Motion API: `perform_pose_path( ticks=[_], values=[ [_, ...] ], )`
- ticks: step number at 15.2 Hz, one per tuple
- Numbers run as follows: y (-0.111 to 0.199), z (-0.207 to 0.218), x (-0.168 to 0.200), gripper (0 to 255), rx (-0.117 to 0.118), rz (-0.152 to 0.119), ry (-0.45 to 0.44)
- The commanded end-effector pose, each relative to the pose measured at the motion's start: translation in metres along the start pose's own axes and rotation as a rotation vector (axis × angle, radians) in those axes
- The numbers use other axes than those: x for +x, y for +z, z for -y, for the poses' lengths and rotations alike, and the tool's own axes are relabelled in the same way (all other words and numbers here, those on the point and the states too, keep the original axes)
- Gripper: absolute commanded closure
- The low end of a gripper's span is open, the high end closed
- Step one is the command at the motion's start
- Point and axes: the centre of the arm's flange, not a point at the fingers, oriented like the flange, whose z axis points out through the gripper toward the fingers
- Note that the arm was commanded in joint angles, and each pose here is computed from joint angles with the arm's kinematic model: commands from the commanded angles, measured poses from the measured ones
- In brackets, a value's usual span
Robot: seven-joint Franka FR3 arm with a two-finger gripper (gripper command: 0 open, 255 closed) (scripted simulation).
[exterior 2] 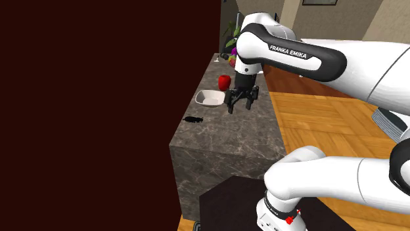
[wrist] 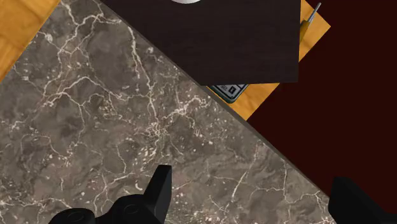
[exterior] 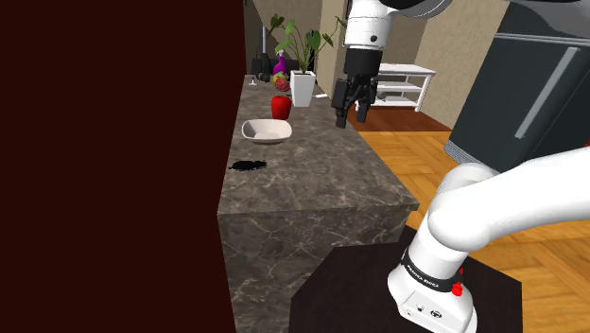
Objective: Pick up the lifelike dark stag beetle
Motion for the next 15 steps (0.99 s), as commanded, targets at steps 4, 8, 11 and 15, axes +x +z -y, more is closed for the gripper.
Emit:
perform_pose_path(
  ticks=[4, 8, 11, 15],
  values=[
    [0.02, -0.003, 0.033, 0, -0.012, -0.006, -0.078],
    [0.045, -0.004, 0.078, 0, -0.027, -0.013, -0.183],
    [0.064, -0.002, 0.111, 0, -0.039, -0.019, -0.261],
    [0.089, 0.005, 0.156, 0, -0.054, -0.026, -0.365]
  ],
)
